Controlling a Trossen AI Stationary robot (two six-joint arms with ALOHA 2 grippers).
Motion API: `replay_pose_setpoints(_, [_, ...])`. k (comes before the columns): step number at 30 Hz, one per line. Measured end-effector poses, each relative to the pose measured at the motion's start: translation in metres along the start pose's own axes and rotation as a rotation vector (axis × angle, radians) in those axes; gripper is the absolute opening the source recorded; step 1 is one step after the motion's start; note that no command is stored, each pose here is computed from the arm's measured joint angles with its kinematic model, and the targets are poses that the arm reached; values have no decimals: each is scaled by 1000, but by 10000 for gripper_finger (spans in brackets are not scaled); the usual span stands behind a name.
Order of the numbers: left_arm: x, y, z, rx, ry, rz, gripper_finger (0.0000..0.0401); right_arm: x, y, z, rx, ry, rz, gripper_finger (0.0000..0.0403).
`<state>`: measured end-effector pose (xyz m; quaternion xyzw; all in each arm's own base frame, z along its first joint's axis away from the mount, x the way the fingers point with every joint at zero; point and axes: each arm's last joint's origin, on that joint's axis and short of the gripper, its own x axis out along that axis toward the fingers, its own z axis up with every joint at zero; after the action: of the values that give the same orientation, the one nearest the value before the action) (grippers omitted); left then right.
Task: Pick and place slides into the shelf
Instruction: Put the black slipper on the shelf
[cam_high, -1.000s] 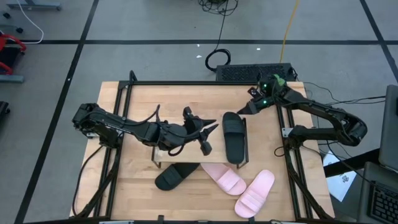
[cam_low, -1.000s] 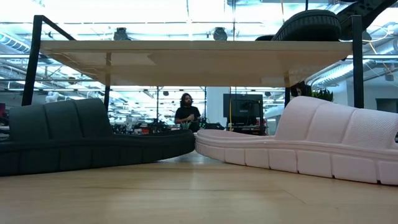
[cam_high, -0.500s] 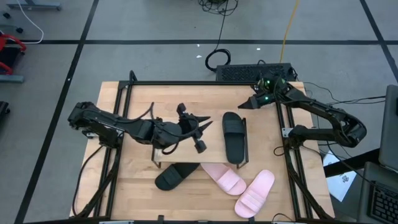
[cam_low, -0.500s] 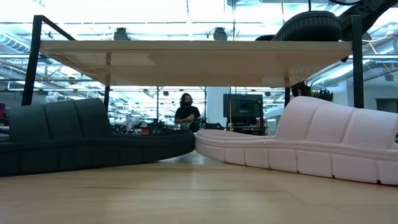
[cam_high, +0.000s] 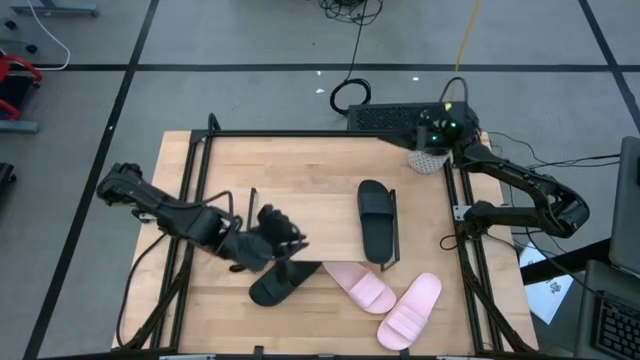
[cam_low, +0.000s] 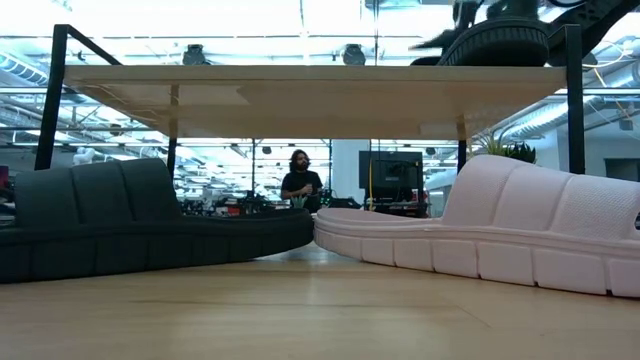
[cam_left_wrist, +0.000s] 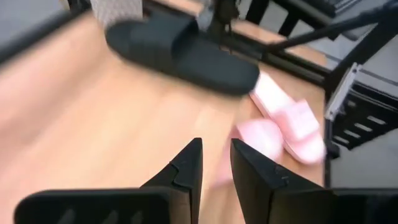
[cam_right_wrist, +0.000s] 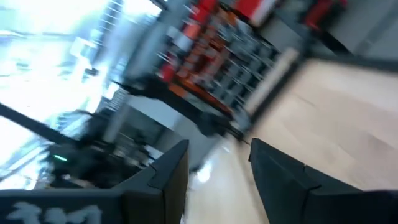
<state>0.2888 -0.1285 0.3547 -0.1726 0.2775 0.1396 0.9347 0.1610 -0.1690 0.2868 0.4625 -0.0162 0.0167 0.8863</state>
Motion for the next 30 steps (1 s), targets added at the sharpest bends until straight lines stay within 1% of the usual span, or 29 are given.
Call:
replay_pose_setpoints(4, [-7, -6, -11, -93, 29, 11, 81, -2, 21, 9, -76, -64, 147, 162])
replay_pose_setpoints(8, [-14, -13, -21, -146, 68, -13, 81, -3, 46, 9, -172, -59, 332, 162])
replay_pose_setpoints(12, [-19, -11, -31, -192, 118, 44, 81, -4, 78, -3, -264, -35, 520, 162])
replay_pose_setpoints(17, [-28, 0, -40, -249, 177, 145, 81, -2, 115, -29, -326, 43, 688, 161])
replay_pose_setpoints(19, [-29, 2, -40, -266, 183, 161, 81, -1, 128, -41, -337, 67, 737, 158])
replay_pose_setpoints(22, [-36, 6, -38, -276, 176, 162, 81, 1, 142, -58, -369, 58, 789, 149])
replay_pose_setpoints(27, [-52, 15, -27, -297, 96, 149, 81, 10, 157, -82, -369, 7, 819, 139])
replay_pose_setpoints(30, [-64, 22, -20, -305, 35, 142, 81, 17, 164, -94, -359, -72, 813, 137])
